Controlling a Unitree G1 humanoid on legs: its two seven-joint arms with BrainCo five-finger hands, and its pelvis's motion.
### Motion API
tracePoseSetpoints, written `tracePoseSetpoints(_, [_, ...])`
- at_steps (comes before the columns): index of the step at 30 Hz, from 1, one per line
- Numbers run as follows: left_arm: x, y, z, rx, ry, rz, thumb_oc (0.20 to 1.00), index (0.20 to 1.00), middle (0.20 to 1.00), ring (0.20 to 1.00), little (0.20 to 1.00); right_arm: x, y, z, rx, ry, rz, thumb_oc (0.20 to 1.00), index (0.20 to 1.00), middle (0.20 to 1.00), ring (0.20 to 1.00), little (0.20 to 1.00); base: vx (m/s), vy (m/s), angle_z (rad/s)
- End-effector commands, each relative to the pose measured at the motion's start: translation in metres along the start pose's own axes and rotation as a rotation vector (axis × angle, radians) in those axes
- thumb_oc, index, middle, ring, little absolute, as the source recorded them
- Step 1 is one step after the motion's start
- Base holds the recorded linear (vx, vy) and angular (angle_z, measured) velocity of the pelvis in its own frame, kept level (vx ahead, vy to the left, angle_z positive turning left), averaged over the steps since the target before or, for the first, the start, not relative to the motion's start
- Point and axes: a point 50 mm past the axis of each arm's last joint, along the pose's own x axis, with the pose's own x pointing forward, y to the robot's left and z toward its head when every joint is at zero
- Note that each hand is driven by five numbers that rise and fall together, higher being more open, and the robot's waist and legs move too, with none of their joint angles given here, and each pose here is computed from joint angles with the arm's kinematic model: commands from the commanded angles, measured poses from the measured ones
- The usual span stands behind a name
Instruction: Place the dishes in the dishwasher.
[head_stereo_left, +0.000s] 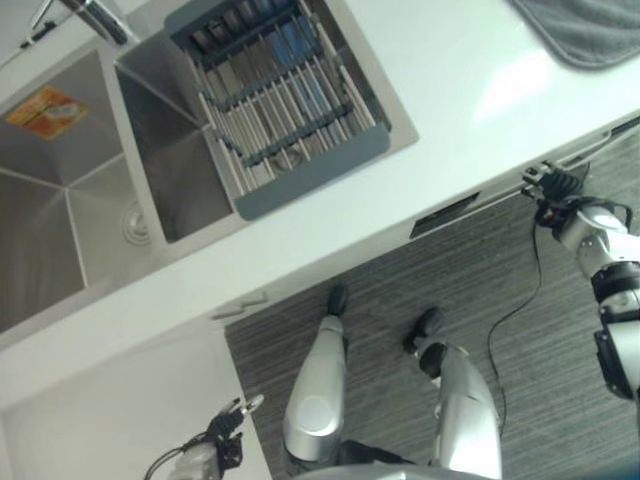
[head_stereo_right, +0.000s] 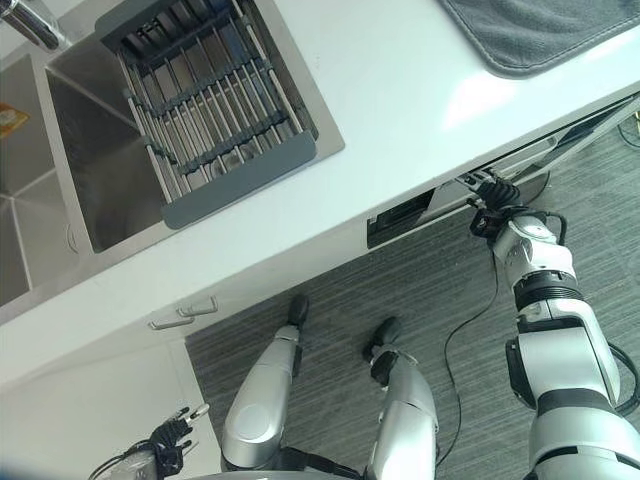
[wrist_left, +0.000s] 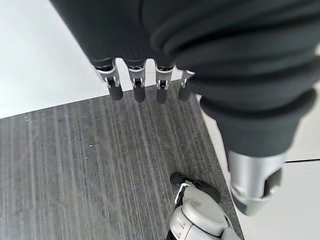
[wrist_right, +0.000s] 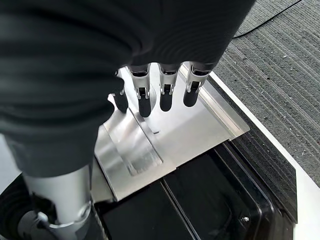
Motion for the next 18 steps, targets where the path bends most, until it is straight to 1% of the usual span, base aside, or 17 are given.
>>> tracePoseSetpoints(1, [-0.006,0.022,0.002,0.073,0.018,-0.006,1.000,1.000,1.000,1.000,1.000,-0.001,0.071,0.095,0.184,-0.347,0.282,1.000,1.000,1.000,1.000,1.000,0.01,0.049,0.02])
tracePoseSetpoints(3, [-0.005,0.016,-0.002,0.055,0.043,-0.015,1.000,1.000,1.000,1.000,1.000,0.002,0.064,0.066,0.176,-0.302,0.252,1.000,1.000,1.000,1.000,1.000,0.02,0.079,0.02])
tracePoseSetpoints(4, [-0.004,0.012,-0.007,0.034,0.063,-0.013,1.000,1.000,1.000,1.000,1.000,0.004,0.057,0.041,0.150,-0.277,0.220,1.000,1.000,1.000,1.000,1.000,-0.07,0.121,0.07])
tracePoseSetpoints(5, [-0.004,0.011,-0.008,0.020,0.070,-0.013,1.000,1.000,1.000,1.000,1.000,0.004,0.053,0.030,0.148,-0.256,0.201,1.000,1.000,1.000,1.000,1.000,-0.06,0.160,0.07])
tracePoseSetpoints(6, [-0.004,0.007,-0.015,-0.038,0.091,-0.020,1.000,1.000,1.000,1.000,1.000,0.002,0.045,-0.002,0.159,-0.202,0.176,1.000,1.000,1.000,1.000,1.000,-0.06,0.156,0.03])
tracePoseSetpoints(8, [-0.003,0.004,-0.021,-0.042,0.118,-0.006,1.000,1.000,1.000,1.000,1.000,-0.004,0.036,-0.037,0.207,-0.158,0.141,1.000,1.000,1.000,1.000,1.000,0.03,0.129,-0.09])
tracePoseSetpoints(9, [-0.004,0.004,-0.021,-0.046,0.120,-0.008,1.000,1.000,1.000,1.000,1.000,-0.005,0.035,-0.040,0.211,-0.154,0.136,1.000,1.000,1.000,1.000,1.000,0.02,0.127,-0.16])
tracePoseSetpoints(10, [-0.004,0.000,-0.027,-0.076,0.136,-0.012,1.000,1.000,1.000,1.000,1.000,-0.013,0.028,-0.064,0.226,-0.124,0.103,1.000,1.000,1.000,1.000,1.000,0.01,0.089,-0.23])
tracePoseSetpoints(12, [-0.005,-0.003,-0.031,-0.095,0.142,-0.016,1.000,1.000,1.000,1.000,1.000,-0.020,0.024,-0.082,0.226,-0.095,0.084,1.000,1.000,1.000,1.000,1.000,0.02,0.076,-0.12])
tracePoseSetpoints(13, [-0.005,-0.005,-0.034,-0.100,0.145,-0.022,1.000,1.000,1.000,1.000,1.000,-0.025,0.021,-0.098,0.218,-0.065,0.062,1.000,1.000,1.000,1.000,1.000,0.06,0.072,-0.07])
tracePoseSetpoints(14, [-0.006,-0.008,-0.040,-0.096,0.148,-0.033,1.000,1.000,1.000,1.000,1.000,-0.041,0.010,-0.131,0.203,0.012,0.029,1.000,1.000,1.000,1.000,1.000,0.07,0.069,-0.12])
tracePoseSetpoints(15, [-0.007,-0.010,-0.043,-0.093,0.153,-0.038,1.000,1.000,1.000,1.000,1.000,-0.049,0.005,-0.146,0.201,0.052,0.014,1.000,1.000,1.000,1.000,1.000,0.07,0.048,-0.11])
tracePoseSetpoints(16, [-0.007,-0.011,-0.044,-0.090,0.155,-0.041,1.000,1.000,1.000,1.000,1.000,-0.052,0.003,-0.151,0.203,0.064,0.010,1.000,1.000,1.000,1.000,1.000,0.05,0.028,-0.14])
tracePoseSetpoints(17, [-0.008,-0.014,-0.049,-0.077,0.164,-0.059,1.000,1.000,1.000,1.000,1.000,-0.066,-0.008,-0.176,0.215,0.146,-0.012,1.000,1.000,1.000,1.000,1.000,0.07,0.014,-0.20])
tracePoseSetpoints(18, [-0.008,-0.018,-0.050,-0.061,0.163,-0.072,1.000,1.000,1.000,1.000,1.000,-0.090,-0.027,-0.211,0.236,0.271,-0.082,1.000,1.000,1.000,1.000,1.000,0.06,0.010,-0.19])
